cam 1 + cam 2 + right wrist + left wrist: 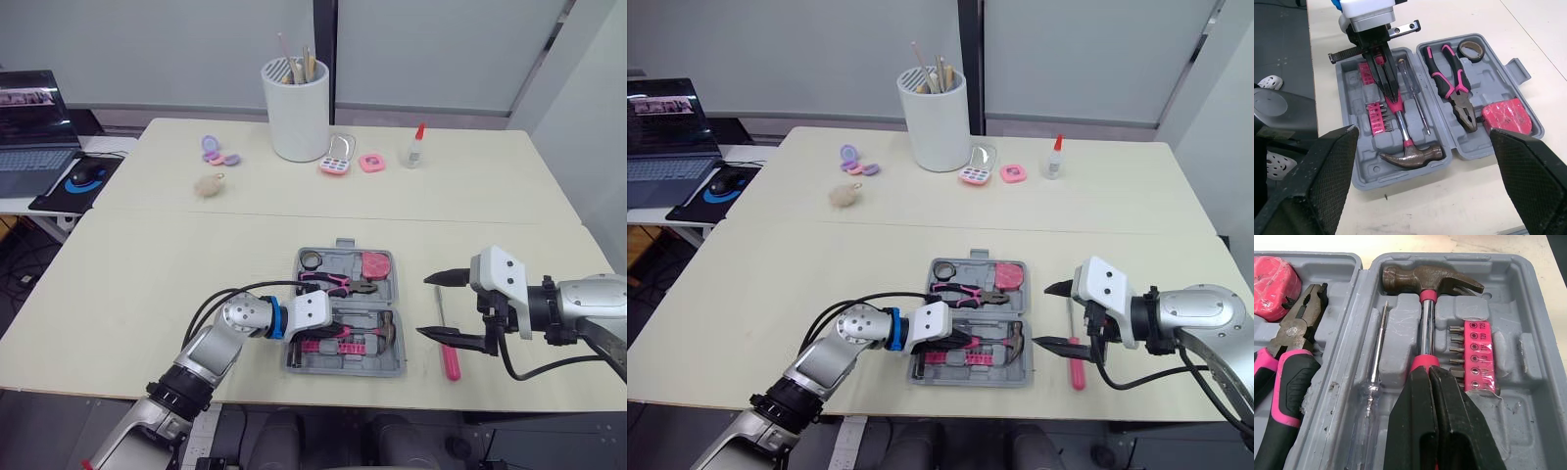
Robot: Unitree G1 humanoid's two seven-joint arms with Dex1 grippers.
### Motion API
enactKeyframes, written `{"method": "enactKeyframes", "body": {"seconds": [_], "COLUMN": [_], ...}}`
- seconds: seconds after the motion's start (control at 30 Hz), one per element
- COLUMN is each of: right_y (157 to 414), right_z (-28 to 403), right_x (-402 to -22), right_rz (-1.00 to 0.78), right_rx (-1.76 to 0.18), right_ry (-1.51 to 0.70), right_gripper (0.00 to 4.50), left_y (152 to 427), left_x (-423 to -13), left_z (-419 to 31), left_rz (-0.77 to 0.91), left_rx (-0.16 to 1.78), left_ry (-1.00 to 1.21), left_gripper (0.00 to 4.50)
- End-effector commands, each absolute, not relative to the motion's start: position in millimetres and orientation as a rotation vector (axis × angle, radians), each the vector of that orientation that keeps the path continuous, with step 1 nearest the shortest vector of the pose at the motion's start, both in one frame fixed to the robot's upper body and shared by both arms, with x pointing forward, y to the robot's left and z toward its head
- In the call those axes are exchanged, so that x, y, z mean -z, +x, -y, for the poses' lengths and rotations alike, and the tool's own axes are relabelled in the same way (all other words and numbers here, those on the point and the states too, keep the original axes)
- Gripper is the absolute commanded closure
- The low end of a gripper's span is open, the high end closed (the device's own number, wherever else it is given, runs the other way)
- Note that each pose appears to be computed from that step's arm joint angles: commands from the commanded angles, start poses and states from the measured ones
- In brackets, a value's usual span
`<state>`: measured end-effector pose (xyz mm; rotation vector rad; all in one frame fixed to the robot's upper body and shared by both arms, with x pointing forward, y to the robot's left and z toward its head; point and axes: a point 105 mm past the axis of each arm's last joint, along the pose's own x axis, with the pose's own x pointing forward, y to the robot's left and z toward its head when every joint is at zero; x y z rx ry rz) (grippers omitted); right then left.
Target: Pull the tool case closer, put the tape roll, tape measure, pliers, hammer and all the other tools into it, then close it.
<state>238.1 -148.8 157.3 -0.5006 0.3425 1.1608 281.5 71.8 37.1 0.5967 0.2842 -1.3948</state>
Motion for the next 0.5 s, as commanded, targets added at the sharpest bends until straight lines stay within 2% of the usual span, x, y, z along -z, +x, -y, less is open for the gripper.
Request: {"method": "enactKeyframes", "body": {"seconds": [0.03,0.13,0.23,0.5], "right_y": [242.6,246.9,253.7,270.6], "right_z": [153.9,159.7,173.2,230.0], "right_x": [-163.3,-161.0,-160.4,-173.0], "right_rz": [-0.314,-0.316,-0.321,-0.363], "right_rx": [-1.144,-1.128,-1.097,-0.954], "right_ry": [-0.527,-0.519,-0.519,-0.524], "right_gripper": [0.0,0.0,0.0,0.0], "left_y": [282.3,285.9,288.3,283.9], "left_x": [-42.4,-63.6,-96.2,-137.6], "left_z": [-84.4,-96.9,-116.1,-239.3], "left_rz": [-0.3,-0.268,-0.234,-0.349], "left_rx": [1.36,1.316,1.25,0.894], "left_ry": [0.555,0.51,0.434,0.395], "left_gripper": [4.47,4.47,3.91,1.28]}}
